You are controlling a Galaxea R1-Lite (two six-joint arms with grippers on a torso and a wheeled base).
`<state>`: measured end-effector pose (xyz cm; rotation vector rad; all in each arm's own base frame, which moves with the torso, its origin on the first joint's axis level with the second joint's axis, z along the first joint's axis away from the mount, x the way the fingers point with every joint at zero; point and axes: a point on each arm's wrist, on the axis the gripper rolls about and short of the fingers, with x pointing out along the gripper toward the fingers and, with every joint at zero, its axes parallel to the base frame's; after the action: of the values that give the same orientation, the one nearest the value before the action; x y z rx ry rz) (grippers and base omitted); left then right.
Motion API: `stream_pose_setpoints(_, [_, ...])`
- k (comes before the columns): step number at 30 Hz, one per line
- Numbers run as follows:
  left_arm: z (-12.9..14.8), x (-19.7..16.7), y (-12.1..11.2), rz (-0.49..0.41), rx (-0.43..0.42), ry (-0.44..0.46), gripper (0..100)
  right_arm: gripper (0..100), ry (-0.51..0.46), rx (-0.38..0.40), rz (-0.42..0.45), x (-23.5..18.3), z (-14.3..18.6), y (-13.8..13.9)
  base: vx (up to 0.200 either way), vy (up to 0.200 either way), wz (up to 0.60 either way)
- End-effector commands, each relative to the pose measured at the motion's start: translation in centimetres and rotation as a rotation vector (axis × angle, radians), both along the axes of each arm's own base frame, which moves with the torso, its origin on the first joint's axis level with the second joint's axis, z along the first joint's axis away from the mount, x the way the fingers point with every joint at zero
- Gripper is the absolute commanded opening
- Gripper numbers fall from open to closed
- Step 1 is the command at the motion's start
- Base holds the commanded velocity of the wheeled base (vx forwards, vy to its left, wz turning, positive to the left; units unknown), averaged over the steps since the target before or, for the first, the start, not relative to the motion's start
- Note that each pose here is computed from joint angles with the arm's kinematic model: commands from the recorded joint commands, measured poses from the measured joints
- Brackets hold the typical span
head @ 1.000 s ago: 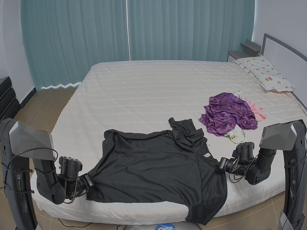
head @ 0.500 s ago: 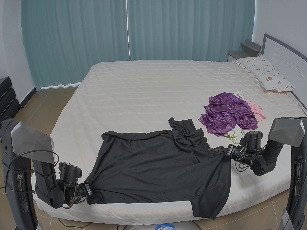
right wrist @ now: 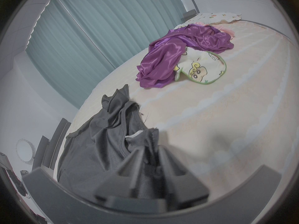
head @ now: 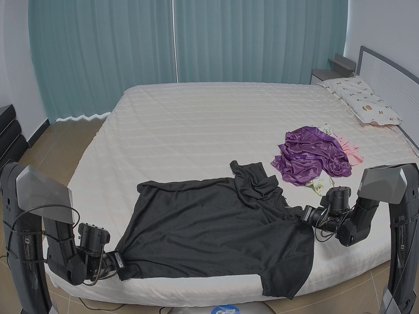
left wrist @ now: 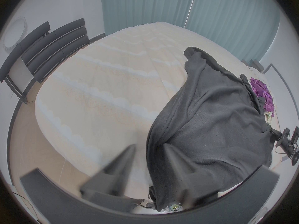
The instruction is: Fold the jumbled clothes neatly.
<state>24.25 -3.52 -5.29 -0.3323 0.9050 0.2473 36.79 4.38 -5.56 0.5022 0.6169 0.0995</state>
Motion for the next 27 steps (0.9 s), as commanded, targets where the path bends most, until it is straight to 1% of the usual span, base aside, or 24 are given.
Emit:
stream_pose_setpoints(1, [0.0,0.2,0.0,-0.003,-0.014,-0.008,100,100,0.010,0.007,0.013,-0.3,-0.4,0.6,0.000,0.000,0.00])
stream_pose_setpoints(4, [0.9,0.4,0.5,0.006,-0.042,-0.057,100,100,-0.008,0.009,-0.004,-0.6,0.4,0.0,0.000,0.000,0.00])
stream_pose_setpoints(8, [3.7,1.2,2.0,0.039,-0.078,-0.179,100,100,-0.032,0.014,-0.038,-1.5,2.0,-1.3,0.000,0.000,0.00])
stream_pose_setpoints(10, [5.2,1.3,2.8,0.034,-0.117,-0.239,100,100,-0.044,0.015,-0.054,-2.0,2.8,-1.9,0.000,0.000,0.00])
stream_pose_setpoints(12, [6.4,1.1,3.2,0.015,-0.153,-0.275,100,100,-0.049,0.015,-0.066,-2.5,3.4,-2.3,0.000,0.000,0.00])
stream_pose_setpoints(14, [6.8,0.8,3.2,-0.009,-0.170,-0.284,100,100,-0.046,0.016,-0.073,-2.9,3.6,-2.5,0.000,0.000,0.00])
stream_pose_setpoints(17, [6.8,1.0,3.0,-0.020,-0.174,-0.289,100,100,-0.038,0.024,-0.080,-3.3,3.6,-2.6,0.000,0.000,0.00])
stream_pose_setpoints(19, [6.9,1.1,2.7,-0.030,-0.173,-0.293,100,100,-0.046,0.040,-0.087,-3.3,3.7,-2.5,0.000,0.000,0.00])
stream_pose_setpoints(24, [7.2,2.0,2.0,-0.042,-0.168,-0.320,100,100,-0.051,0.045,-0.083,-3.3,3.7,-2.3,0.000,0.000,0.00])
stream_pose_setpoints(26, [7.2,2.1,1.7,-0.049,-0.166,-0.321,100,100,-0.050,0.046,-0.080,-3.3,3.7,-2.1,0.200,0.000,0.00])
stream_pose_setpoints(27, [6.9,2.2,1.2,-0.066,-0.169,-0.312,100,100,-0.048,0.047,-0.076,-3.3,3.6,-2.0,0.200,0.000,0.00])
